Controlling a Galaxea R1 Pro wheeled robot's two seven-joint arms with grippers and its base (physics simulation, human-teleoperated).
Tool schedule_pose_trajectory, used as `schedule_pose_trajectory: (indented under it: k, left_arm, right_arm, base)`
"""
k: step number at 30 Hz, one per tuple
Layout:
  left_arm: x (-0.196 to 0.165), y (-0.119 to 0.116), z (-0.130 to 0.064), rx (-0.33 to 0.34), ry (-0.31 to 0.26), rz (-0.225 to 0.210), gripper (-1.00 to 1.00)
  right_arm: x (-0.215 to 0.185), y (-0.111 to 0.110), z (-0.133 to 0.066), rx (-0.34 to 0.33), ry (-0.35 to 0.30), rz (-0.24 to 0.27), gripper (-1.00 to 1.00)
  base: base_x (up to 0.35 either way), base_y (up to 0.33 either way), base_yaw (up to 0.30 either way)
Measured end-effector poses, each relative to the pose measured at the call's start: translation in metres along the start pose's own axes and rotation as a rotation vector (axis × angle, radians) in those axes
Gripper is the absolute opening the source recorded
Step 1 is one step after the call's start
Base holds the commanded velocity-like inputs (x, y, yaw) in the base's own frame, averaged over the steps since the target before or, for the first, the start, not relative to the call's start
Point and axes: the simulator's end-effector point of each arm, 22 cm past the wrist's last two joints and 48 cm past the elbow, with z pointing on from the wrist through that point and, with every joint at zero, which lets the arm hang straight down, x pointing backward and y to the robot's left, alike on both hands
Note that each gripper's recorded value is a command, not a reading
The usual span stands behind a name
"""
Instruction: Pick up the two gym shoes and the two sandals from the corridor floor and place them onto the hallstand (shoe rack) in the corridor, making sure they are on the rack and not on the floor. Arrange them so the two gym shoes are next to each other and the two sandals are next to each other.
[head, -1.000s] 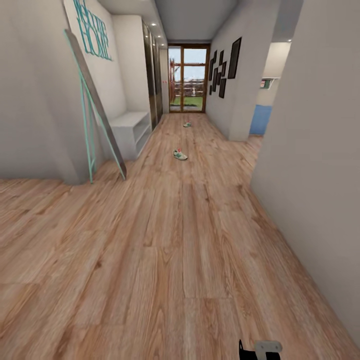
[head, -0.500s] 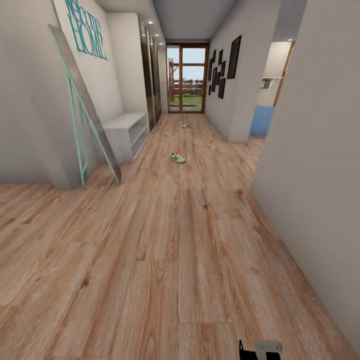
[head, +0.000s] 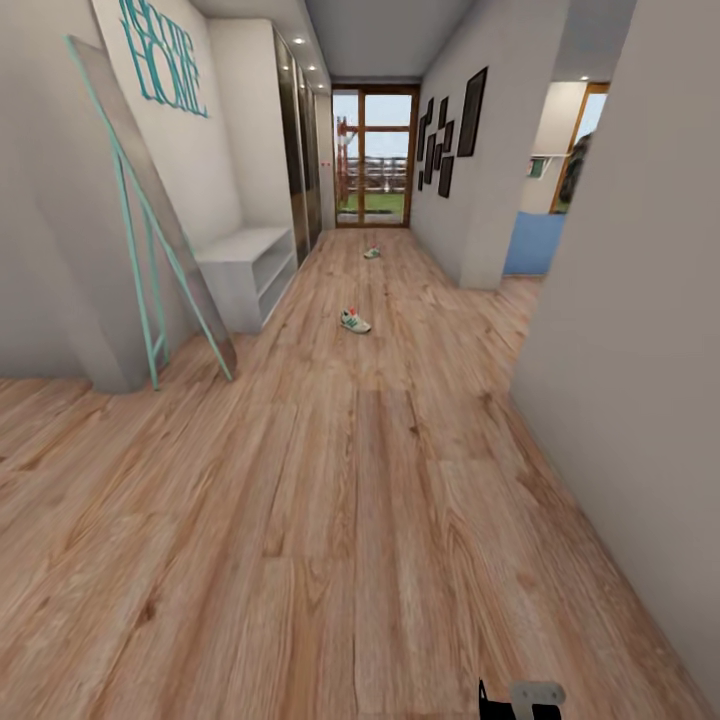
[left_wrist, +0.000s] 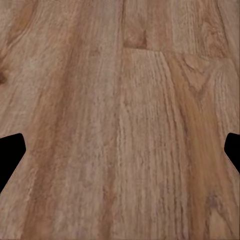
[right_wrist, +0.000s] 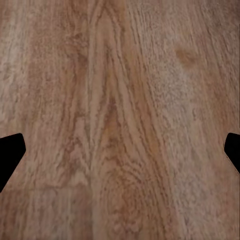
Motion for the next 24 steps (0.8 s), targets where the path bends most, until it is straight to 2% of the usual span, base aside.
schedule_pose_trajectory:
  k: [24]
  left_arm:
    - [-0.001, 0.0005, 0.0002, 0.0, -0.002, 0.001, 1.0]
  right_arm:
    - [0.0, 0.0002, 0.0, 0.0, 0.0, 0.0, 1.0]
  base:
    - [0.339, 0.0, 0.0]
